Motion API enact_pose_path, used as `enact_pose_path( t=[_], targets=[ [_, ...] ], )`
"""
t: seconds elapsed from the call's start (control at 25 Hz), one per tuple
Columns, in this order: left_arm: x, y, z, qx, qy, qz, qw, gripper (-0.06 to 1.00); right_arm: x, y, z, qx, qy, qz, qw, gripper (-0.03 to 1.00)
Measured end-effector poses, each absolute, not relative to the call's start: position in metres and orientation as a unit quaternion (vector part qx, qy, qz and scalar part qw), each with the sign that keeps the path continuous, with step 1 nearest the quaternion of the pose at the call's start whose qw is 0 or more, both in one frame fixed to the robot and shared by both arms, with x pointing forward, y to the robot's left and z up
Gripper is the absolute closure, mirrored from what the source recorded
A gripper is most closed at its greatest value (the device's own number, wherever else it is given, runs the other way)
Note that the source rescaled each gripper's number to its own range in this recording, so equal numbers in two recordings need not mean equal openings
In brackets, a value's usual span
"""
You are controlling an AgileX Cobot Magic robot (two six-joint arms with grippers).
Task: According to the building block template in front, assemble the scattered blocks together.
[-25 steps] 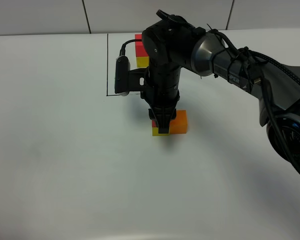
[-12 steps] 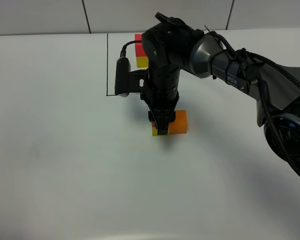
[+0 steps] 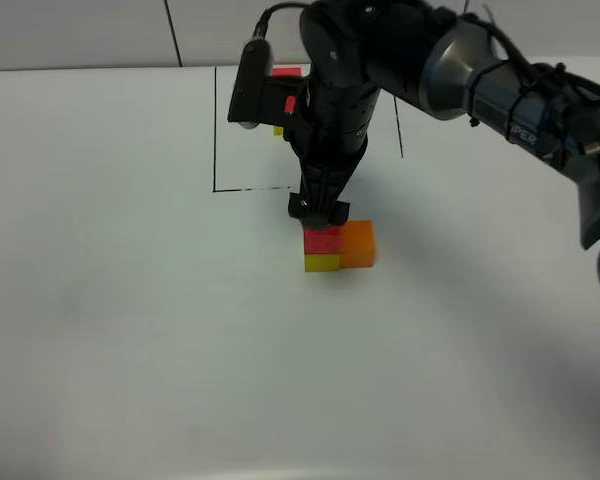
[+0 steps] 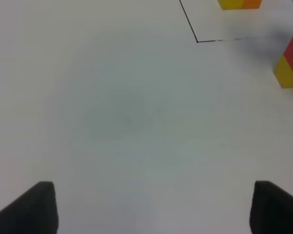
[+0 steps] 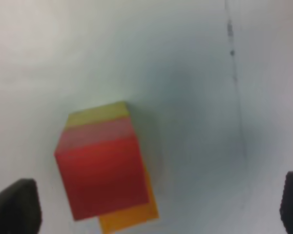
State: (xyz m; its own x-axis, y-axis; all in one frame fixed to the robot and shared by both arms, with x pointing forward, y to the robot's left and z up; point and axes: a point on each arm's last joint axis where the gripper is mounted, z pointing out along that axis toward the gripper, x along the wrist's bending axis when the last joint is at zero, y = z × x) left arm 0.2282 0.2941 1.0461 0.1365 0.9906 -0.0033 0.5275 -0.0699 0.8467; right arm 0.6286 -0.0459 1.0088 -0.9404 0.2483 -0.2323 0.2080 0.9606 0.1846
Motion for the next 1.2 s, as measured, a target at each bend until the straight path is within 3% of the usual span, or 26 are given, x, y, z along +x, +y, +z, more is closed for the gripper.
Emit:
enact_pose_path(
  t=[0.28, 0.6, 0.92, 1.2],
  targets=[
    [0.228, 0.294, 1.046, 0.659, 0.576, 0.317, 0.366, 0.26, 0.623, -0.086, 1.075, 0.250, 0.944, 0.128, 0.171, -0.03],
    [0.228, 0.294, 1.046, 0.659, 0.576, 0.317, 0.366, 0.26, 0.591, -0.176, 1.087, 0.442, 0.872, 0.125, 0.169, -0.03],
    [0.228, 0.294, 1.046, 0.660, 0.575, 0.317, 0.365, 0.26, 0.498, -0.255, 1.144, 0.545, 0.773, 0.173, 0.275, -0.03],
    [0.228, 0.294, 1.046, 0.660, 0.575, 0.317, 0.365, 0.26, 0.408, -0.277, 1.169, 0.565, 0.709, 0.262, 0.330, -0.03]
  ],
)
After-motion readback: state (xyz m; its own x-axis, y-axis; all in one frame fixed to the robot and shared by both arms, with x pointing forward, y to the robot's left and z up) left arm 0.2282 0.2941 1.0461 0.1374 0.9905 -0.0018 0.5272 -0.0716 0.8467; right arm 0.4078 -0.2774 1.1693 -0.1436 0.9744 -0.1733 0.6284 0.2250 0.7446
